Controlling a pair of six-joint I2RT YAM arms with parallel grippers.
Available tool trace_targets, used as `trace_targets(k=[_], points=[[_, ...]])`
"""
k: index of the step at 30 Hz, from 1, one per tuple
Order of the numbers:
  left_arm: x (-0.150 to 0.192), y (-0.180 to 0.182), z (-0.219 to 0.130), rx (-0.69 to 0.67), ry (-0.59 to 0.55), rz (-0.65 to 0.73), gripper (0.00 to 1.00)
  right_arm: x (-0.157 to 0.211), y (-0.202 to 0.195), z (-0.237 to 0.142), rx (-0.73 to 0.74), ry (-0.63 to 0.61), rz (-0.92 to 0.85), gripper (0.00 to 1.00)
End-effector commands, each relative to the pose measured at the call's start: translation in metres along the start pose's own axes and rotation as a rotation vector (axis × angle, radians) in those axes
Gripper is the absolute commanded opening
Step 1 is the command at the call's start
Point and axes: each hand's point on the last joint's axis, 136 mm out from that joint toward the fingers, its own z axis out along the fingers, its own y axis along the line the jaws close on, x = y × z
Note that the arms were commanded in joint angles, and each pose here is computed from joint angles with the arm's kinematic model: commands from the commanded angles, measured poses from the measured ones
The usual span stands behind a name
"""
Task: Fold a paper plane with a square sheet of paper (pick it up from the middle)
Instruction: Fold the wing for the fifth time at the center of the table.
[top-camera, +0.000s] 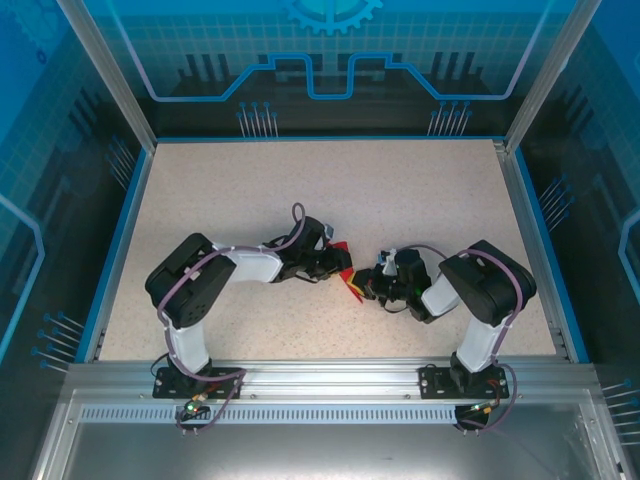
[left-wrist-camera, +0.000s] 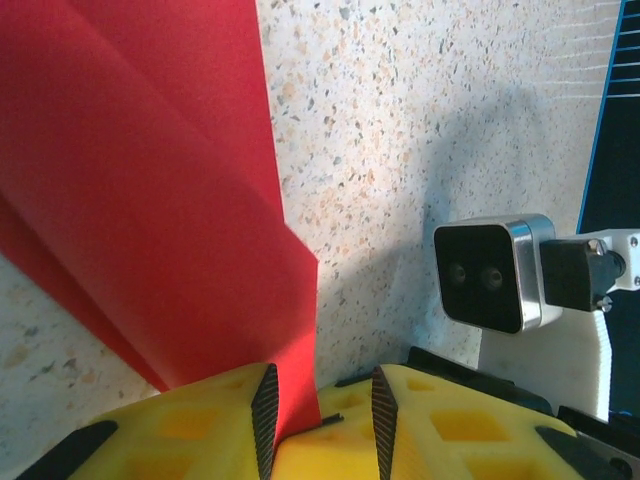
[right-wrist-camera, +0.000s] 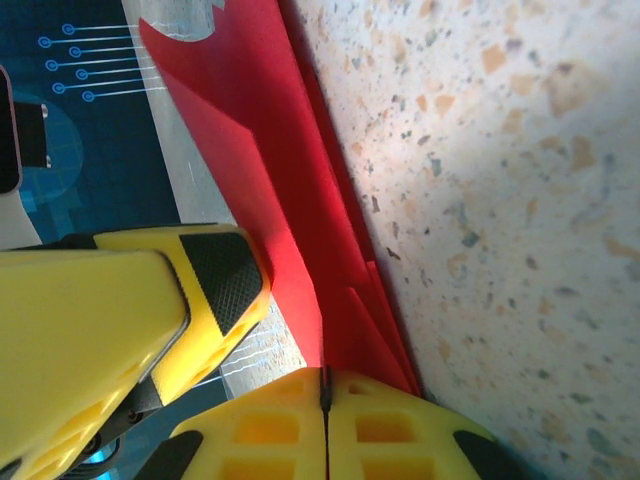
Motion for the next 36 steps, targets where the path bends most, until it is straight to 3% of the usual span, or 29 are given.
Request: trace_targets(k=[1, 10, 18, 24, 29, 36], points=[[-0.006, -0.009, 0.007, 0.02, 0.0, 0.047, 0.33, -0.005, -0.007, -0.004, 0.051, -0.016, -0.022, 0.09], [-0.008, -0.012, 0.009, 0.019, 0.003, 0.055, 0.33, -0.003, -0.016, -0.015, 0.199, -0.015, -0.147, 0.2], [-0.008, -0.01, 0.01, 0.01, 0.008, 0.051, 0.33, 0.004, -0.001, -0.01, 0.198, 0.052, -0.257, 0.35], [-0.008, -0.008, 0.012, 0.001, 0.009, 0.044, 0.33, 0.004, -0.007, -0.01, 0.248, 0.063, -0.293, 0.32], [-0.008, -0.007, 0.011, -0.009, 0.009, 0.038, 0.32, 0.002, -0.012, -0.011, 0.274, 0.057, -0.296, 0.19], [-0.01, -0.008, 0.007, -0.017, -0.002, 0.045, 0.32, 0.001, -0.007, -0.008, 0.23, 0.066, -0.268, 0.1]])
